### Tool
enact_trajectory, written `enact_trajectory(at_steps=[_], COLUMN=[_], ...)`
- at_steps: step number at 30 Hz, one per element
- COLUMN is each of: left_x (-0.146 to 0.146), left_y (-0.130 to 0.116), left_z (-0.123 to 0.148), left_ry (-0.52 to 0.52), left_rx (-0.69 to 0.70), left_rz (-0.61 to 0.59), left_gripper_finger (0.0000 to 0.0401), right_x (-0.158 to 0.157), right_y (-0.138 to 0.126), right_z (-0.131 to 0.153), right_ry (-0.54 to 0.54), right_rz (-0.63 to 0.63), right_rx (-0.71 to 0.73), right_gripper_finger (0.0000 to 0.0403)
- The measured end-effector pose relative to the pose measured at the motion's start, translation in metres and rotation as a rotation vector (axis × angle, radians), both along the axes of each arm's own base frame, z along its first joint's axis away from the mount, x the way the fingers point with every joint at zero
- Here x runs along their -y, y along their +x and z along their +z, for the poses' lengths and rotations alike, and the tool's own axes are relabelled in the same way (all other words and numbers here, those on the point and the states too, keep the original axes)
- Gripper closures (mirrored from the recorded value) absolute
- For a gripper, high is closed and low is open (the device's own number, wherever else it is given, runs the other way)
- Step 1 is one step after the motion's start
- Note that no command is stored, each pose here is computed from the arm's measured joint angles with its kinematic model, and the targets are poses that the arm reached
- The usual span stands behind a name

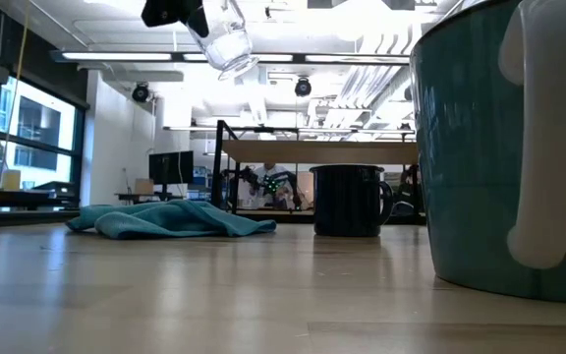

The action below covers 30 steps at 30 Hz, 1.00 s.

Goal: Stack small to large cups/mugs on shelf
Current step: Put the transparent mug on the shelf

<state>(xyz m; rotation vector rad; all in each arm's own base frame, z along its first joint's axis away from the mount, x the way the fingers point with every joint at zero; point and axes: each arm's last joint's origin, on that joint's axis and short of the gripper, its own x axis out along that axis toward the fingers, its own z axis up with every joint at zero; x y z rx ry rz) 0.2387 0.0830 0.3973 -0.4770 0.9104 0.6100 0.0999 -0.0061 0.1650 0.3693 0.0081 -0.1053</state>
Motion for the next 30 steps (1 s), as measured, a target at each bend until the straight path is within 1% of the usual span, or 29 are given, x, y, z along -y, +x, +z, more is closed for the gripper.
enact_trajectory(at_steps=[14, 21, 30], left_x=[-0.019, -0.021, -0.031], left_y=[-0.007, -0.005, -0.006], left_z=[0.000, 0.002, 0.005], left_ry=[0.049, 0.084, 0.147], left_rx=[-0.021, -0.017, 0.004], left_rz=[-0.003, -0.043, -0.067], left_gripper_finger=[0.0401, 0.0401, 0.0401], right_x=[0.000, 0.000, 0.000], right_y=[0.000, 0.000, 0.000], right_z=[0.000, 0.000, 0.000], right_ry=[0.000, 0.000, 0.016], right_rz=[-0.001, 0.000, -0.001], right_rx=[0.000, 0.000, 0.002], right_gripper_finger=[0.0269, 0.0269, 0.0269])
